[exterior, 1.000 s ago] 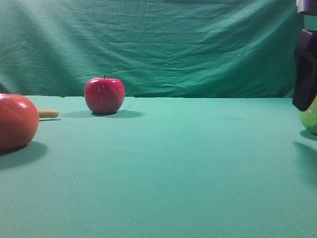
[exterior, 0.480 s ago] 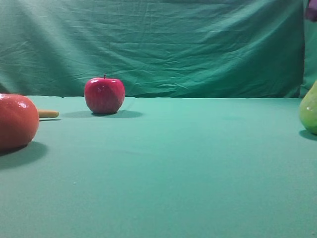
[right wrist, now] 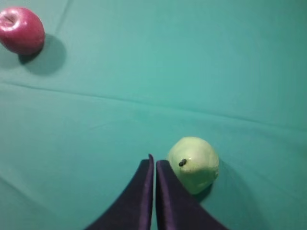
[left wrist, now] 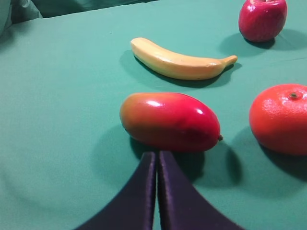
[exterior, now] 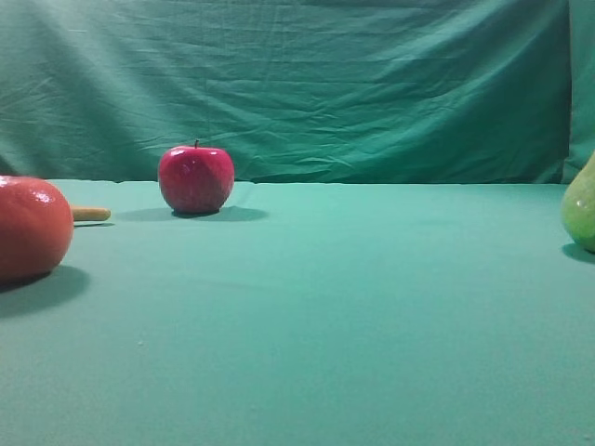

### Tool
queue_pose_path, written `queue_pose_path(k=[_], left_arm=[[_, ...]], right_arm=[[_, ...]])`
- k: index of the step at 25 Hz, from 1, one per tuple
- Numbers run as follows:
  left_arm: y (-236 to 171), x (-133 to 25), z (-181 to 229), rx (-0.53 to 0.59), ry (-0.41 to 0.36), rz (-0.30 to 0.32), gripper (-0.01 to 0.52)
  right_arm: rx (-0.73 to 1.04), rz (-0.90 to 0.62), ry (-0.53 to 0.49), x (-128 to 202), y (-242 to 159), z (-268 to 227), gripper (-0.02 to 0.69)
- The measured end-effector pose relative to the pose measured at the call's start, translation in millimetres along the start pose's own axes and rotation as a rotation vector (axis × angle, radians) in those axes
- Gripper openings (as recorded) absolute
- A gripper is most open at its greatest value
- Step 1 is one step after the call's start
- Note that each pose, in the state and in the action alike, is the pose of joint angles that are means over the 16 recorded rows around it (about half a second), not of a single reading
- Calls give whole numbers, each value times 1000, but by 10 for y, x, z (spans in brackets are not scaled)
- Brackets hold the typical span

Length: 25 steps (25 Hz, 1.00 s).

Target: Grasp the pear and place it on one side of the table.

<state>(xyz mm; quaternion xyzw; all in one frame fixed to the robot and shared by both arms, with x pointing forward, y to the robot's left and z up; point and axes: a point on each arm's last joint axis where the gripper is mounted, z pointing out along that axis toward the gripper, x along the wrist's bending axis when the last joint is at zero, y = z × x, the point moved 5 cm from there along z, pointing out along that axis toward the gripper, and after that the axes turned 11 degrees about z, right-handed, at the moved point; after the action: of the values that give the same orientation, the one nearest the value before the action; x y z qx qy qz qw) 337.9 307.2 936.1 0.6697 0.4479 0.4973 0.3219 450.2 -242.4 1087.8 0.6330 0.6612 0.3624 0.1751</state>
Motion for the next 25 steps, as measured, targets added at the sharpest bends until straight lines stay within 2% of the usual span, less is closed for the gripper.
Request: queue_pose_path(k=[7, 14, 19, 25], left_arm=[[0, 0, 0, 0, 0, 0, 0], [0, 0, 0, 0, 0, 0, 0], [0, 0, 0, 0, 0, 0, 0], [0, 0, 0, 0, 0, 0, 0]], right_arm=[[-212, -6, 48, 20, -369, -589, 0], [-349, -14, 99, 29, -720, -934, 0], [-403, -28, 100, 1, -840, -991, 0], [-459, -52, 52, -123, -963, -796, 0]])
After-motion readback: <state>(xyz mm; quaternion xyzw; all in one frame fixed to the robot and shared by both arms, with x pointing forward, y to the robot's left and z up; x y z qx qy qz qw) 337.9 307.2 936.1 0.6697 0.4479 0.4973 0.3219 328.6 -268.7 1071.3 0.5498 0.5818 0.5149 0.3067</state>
